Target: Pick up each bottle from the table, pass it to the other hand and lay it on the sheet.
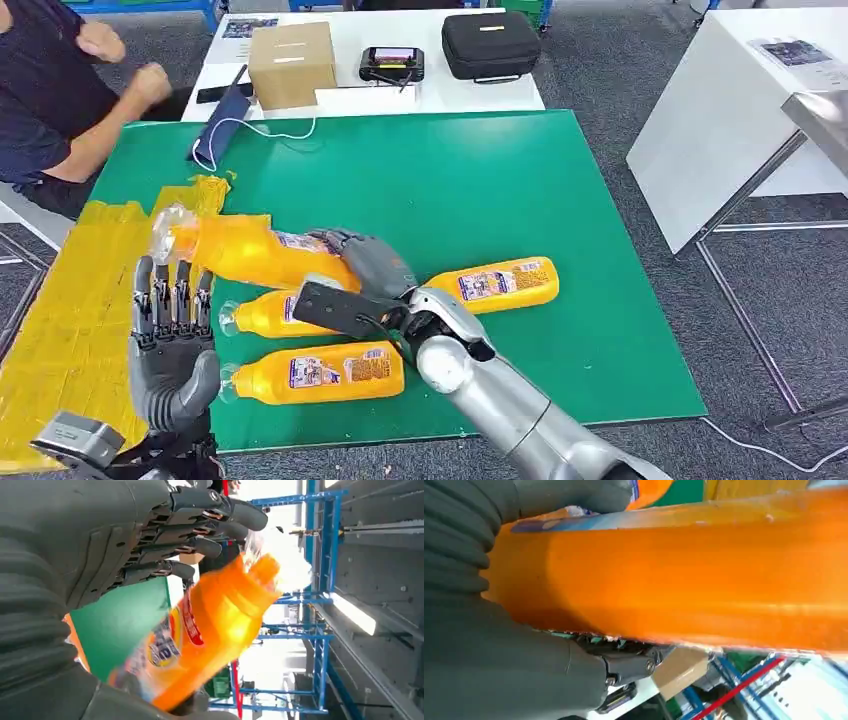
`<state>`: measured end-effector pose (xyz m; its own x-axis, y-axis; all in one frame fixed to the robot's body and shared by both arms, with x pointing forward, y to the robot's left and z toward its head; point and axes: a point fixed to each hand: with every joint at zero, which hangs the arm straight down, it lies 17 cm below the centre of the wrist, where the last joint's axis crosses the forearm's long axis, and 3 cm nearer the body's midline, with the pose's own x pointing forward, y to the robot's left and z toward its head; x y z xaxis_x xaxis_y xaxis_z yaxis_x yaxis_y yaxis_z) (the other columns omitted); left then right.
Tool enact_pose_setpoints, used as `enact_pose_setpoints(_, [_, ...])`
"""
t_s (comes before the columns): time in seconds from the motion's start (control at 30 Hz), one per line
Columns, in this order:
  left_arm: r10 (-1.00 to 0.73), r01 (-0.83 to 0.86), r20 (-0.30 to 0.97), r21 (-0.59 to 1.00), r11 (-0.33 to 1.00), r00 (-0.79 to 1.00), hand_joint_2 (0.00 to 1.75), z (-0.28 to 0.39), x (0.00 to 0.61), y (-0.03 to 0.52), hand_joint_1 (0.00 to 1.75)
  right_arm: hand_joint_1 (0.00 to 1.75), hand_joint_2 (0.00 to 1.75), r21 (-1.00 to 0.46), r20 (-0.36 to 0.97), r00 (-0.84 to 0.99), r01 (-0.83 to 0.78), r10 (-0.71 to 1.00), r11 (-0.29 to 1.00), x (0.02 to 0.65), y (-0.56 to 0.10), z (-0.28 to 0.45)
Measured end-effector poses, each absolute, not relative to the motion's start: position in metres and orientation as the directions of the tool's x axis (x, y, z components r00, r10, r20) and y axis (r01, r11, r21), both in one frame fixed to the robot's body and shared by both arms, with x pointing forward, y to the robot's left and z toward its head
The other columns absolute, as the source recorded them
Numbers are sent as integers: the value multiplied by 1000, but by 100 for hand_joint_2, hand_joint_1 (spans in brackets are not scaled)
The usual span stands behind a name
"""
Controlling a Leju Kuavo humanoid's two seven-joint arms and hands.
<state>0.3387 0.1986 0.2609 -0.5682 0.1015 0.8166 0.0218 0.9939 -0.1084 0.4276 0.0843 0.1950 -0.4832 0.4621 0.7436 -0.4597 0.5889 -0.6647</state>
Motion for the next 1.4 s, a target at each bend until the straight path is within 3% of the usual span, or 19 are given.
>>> enact_pose_setpoints(0.67, [52, -79, 843, -111, 991, -536, 175, 243, 339, 240, 0, 175, 175, -773, 635, -599, -496, 487, 396, 359, 131, 161])
enact_pose_setpoints(1.1, [47, -59, 859, -89, 994, -510, 175, 231, 338, 240, 0, 175, 175, -779, 627, -641, -510, 443, 364, 338, 133, 166])
enact_pose_setpoints(1.13, [47, -56, 860, -87, 995, -508, 175, 230, 338, 239, 7, 175, 175, -779, 627, -642, -511, 441, 364, 338, 133, 166])
enact_pose_setpoints(1.17, [45, -57, 861, -86, 995, -507, 175, 229, 338, 240, 175, 175, 175, -779, 627, -643, -512, 439, 363, 337, 133, 166])
enact_pose_setpoints(1.4, [69, -30, 854, -98, 995, -516, 175, 228, 336, 237, 175, 175, 175, -775, 632, -642, -521, 435, 357, 335, 132, 165])
